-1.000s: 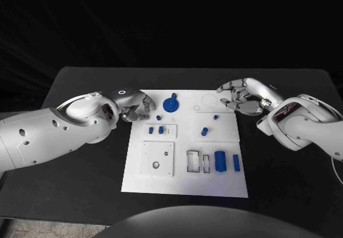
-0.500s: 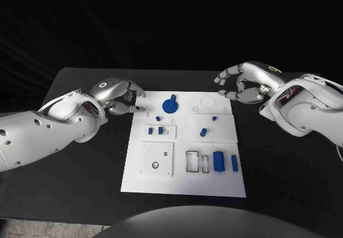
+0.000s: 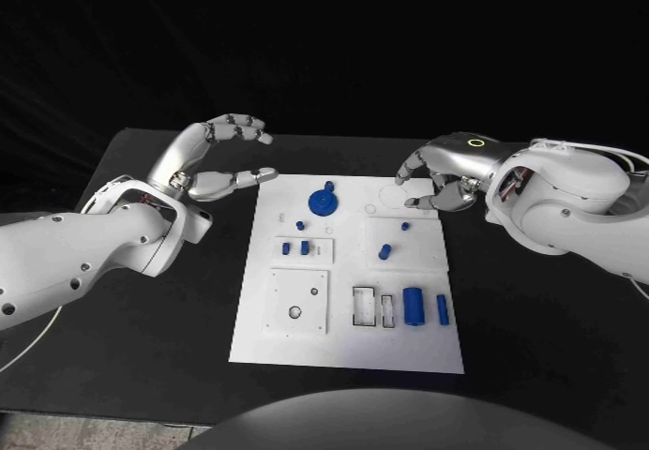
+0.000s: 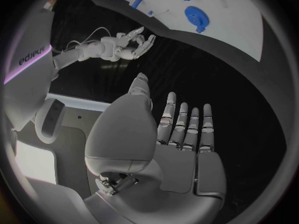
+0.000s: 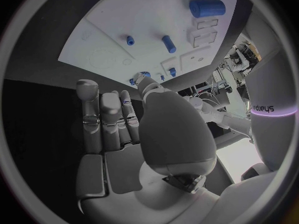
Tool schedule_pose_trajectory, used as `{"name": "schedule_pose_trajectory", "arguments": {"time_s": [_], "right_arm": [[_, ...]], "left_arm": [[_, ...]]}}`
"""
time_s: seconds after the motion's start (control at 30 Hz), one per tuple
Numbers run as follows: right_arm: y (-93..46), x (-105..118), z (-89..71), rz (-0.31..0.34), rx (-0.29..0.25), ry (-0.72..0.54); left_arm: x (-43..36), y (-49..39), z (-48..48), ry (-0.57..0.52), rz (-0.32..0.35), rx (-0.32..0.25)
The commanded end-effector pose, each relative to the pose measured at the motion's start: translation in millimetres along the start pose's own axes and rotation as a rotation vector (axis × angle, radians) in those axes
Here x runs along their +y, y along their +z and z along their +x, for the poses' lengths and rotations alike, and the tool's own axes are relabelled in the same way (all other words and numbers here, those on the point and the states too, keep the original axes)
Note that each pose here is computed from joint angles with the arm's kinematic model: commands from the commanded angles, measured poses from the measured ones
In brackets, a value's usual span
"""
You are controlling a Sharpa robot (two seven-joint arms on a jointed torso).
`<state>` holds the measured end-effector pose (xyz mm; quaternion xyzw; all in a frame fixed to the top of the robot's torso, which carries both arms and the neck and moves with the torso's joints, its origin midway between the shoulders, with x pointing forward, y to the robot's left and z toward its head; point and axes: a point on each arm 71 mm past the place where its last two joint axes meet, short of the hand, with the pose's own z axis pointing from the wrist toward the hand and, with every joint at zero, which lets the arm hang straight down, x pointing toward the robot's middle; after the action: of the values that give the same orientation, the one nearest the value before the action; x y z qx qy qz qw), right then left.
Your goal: Assemble the parts on the task board
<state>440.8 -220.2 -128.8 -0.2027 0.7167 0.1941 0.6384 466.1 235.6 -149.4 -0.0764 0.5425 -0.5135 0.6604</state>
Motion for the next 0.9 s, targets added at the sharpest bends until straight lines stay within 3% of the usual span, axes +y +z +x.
{"name": "schedule_pose_trajectory", "arguments": {"time_s": [0.03,0.3,0.67,0.9], "right_arm": [[0.5,-2.4,10.8,0.038,0.082,-0.078],[0.4,-3.8,25.2,0.04,0.108,-0.043],[-1.5,-6.5,35.5,0.042,0.123,0.009],[0.3,-4.7,41.7,0.009,0.097,0.031]], "left_arm": [[-1.6,-0.4,-1.9,-0.305,-0.034,-0.073],[-2.9,-1.8,0.0,-0.465,-0.085,-0.123],[0.4,-3.4,-0.8,-0.493,-0.105,-0.126],[2.0,-3.1,0.7,-0.495,-0.112,-0.117]]}}
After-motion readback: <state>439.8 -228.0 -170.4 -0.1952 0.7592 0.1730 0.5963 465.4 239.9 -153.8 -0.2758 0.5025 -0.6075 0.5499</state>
